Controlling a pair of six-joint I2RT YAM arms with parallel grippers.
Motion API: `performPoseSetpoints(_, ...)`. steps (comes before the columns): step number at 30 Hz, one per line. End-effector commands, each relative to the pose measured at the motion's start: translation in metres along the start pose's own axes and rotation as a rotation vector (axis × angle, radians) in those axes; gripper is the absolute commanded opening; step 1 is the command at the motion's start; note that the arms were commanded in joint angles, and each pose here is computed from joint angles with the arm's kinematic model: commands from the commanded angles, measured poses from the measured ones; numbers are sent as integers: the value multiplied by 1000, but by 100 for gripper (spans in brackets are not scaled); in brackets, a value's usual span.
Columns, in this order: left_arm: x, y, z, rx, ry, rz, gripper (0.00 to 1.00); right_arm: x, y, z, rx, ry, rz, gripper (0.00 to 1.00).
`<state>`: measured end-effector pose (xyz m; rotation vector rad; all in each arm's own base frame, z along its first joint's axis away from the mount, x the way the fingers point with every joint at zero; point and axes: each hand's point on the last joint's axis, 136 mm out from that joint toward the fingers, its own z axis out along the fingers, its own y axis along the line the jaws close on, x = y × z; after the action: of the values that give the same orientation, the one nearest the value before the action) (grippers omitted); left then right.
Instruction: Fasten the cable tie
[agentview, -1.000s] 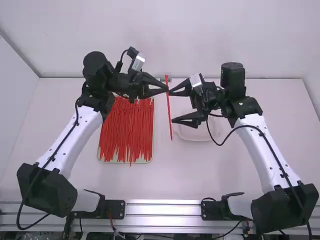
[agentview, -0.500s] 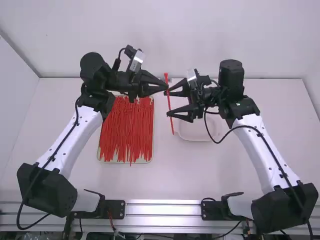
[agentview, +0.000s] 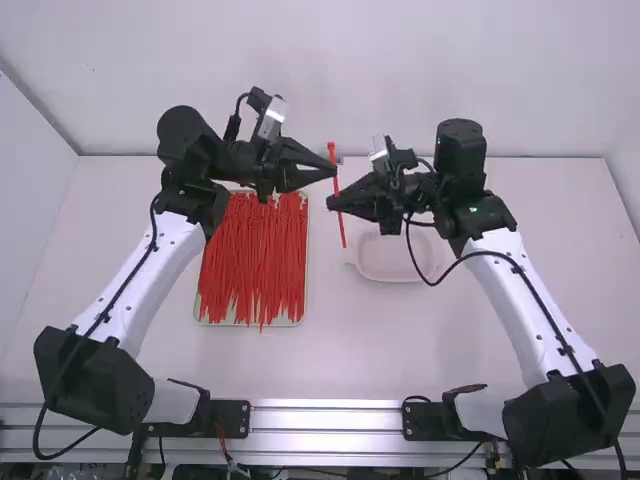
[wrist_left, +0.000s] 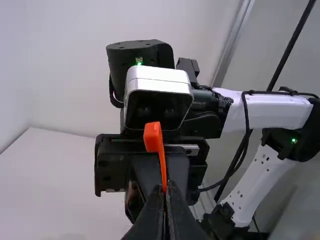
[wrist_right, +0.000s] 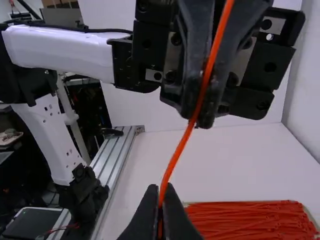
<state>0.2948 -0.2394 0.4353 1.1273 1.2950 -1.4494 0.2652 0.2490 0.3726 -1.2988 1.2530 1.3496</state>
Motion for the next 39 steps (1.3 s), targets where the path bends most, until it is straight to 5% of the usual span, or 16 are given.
performPoseSetpoints(1, 0, -2, 1, 7, 3, -2, 2, -3, 3, 1, -24, -7, 7, 0)
performPoseSetpoints(5, 0, -1, 1, 4, 1, -1, 3, -3, 3, 0, -23, -7, 7, 0)
performPoseSetpoints(7, -1, 0, -2, -2, -1, 8, 18, -3, 3, 0, -23, -7, 7, 0)
performPoseSetpoints(9, -3, 1, -4, -9, -6, 24, 43, -3, 3, 0, -27, -9, 6, 0)
performPoseSetpoints(15, -14, 5, -6, -52, -46, 39, 61, -5, 1, -6, -18, -15, -12, 0)
performPoseSetpoints(33, -44, -9, -5, -60, -137, 124, 54, -28, -9, 4, 40, -40, -46, 0)
performPoseSetpoints(39, -47, -13, -5, -54, -145, 147, 43, -29, -7, 8, 37, -40, -50, 0)
